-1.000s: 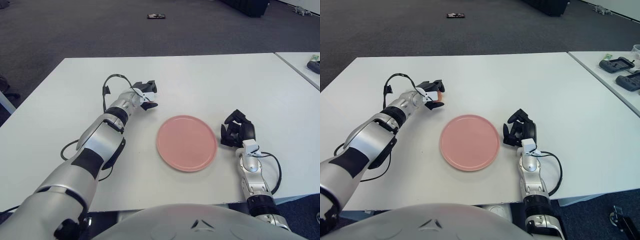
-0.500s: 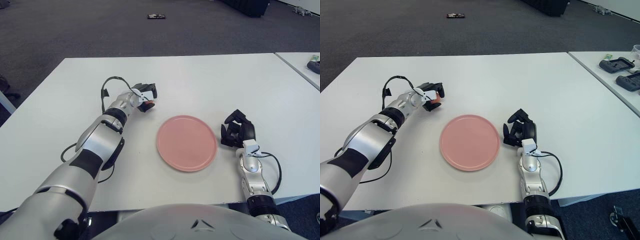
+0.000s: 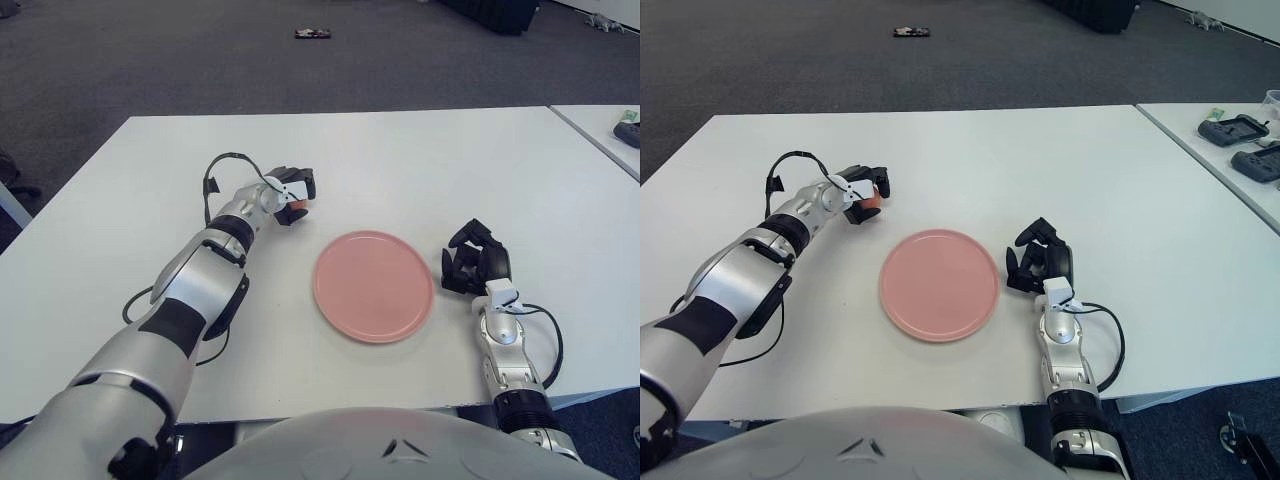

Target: Put the apple into the plate.

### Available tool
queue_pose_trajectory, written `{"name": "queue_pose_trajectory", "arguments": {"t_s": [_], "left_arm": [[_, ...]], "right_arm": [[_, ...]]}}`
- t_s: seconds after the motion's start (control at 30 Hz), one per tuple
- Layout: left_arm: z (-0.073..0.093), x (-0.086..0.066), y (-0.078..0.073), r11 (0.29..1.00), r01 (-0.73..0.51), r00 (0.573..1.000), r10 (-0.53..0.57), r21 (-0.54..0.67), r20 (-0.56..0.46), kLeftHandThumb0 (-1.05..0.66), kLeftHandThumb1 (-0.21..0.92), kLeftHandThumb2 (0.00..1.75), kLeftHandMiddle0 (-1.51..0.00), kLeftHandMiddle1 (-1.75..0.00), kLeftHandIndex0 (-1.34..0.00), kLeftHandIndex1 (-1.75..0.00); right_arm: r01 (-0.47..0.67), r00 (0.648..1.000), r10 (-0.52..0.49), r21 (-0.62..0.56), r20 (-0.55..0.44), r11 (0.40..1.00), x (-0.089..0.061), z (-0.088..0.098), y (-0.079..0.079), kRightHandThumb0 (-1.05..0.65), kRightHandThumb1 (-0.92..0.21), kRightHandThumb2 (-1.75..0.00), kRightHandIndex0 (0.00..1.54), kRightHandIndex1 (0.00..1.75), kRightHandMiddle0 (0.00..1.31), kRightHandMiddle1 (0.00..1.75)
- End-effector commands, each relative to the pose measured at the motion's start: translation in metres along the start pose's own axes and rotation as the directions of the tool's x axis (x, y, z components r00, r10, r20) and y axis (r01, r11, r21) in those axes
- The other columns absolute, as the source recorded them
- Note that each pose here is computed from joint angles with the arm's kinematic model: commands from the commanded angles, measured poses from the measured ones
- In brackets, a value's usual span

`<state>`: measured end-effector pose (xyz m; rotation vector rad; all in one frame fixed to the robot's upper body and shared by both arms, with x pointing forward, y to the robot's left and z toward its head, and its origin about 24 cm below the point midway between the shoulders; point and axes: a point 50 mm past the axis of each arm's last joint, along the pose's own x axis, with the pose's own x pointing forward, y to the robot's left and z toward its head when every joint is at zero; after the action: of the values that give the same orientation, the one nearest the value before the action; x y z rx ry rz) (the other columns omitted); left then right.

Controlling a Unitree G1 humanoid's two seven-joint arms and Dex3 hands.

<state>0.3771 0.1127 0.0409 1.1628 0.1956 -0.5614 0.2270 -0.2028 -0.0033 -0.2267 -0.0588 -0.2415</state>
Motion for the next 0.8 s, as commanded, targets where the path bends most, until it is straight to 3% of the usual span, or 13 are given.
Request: {"name": "queue_pose_trajectory", "arguments": {"t_s": [0.0, 0.1, 0.27, 0.4, 0.77], "left_arm": [[-0.0235, -0.0053, -0.0174, 0.997, 0.077, 0.992, -0.076, 0.013, -0.099, -0.01, 0.21, 1.43, -0.73, -1.68, -0.45, -1.75], [-0.0252, -0.0056, -0.017, 0.997, 0.072, 0.991, -0.07, 0.018, -0.113, -0.01, 0.18, 1.48, -0.75, -1.71, -0.46, -1.75], [-0.0292, -0.0062, -0.0161, 0.999, 0.045, 0.988, -0.045, -0.009, -0.148, 0.0, 0.02, 1.61, -0.89, -1.59, -0.6, -1.75], [-0.0295, -0.0061, -0.0148, 0.999, 0.011, 0.988, -0.017, -0.04, -0.155, 0.0, -0.04, 1.67, -0.94, -1.58, -0.65, -1.75], [-0.0304, -0.0065, -0.0135, 0.997, -0.008, 0.988, -0.004, -0.078, -0.154, 0.0, -0.08, 1.73, -0.96, -1.62, -0.68, -1.75]], "right_arm": [[-0.004, 0.996, 0.002, -0.025, -0.084, 1.0, -0.0065, -0.0133, -0.0028, -0.47, -0.34, -1.31, 1.09, 1.75, 0.6, 1.75], [-0.001, 0.996, -0.001, -0.027, -0.087, 1.0, -0.0062, -0.0134, -0.003, -0.47, -0.34, -1.3, 1.08, 1.75, 0.59, 1.75], [0.001, 0.996, -0.003, -0.021, -0.086, 1.0, -0.0059, -0.0131, -0.0031, -0.47, -0.35, -1.29, 1.08, 1.75, 0.59, 1.75], [-0.003, 0.997, 0.001, -0.017, -0.08, 1.0, -0.0056, -0.0126, -0.003, -0.47, -0.35, -1.29, 1.08, 1.75, 0.58, 1.75], [-0.008, 0.998, 0.007, -0.014, -0.066, 1.0, -0.0051, -0.0117, -0.0036, -0.47, -0.35, -1.29, 1.06, 1.75, 0.58, 1.75]]}}
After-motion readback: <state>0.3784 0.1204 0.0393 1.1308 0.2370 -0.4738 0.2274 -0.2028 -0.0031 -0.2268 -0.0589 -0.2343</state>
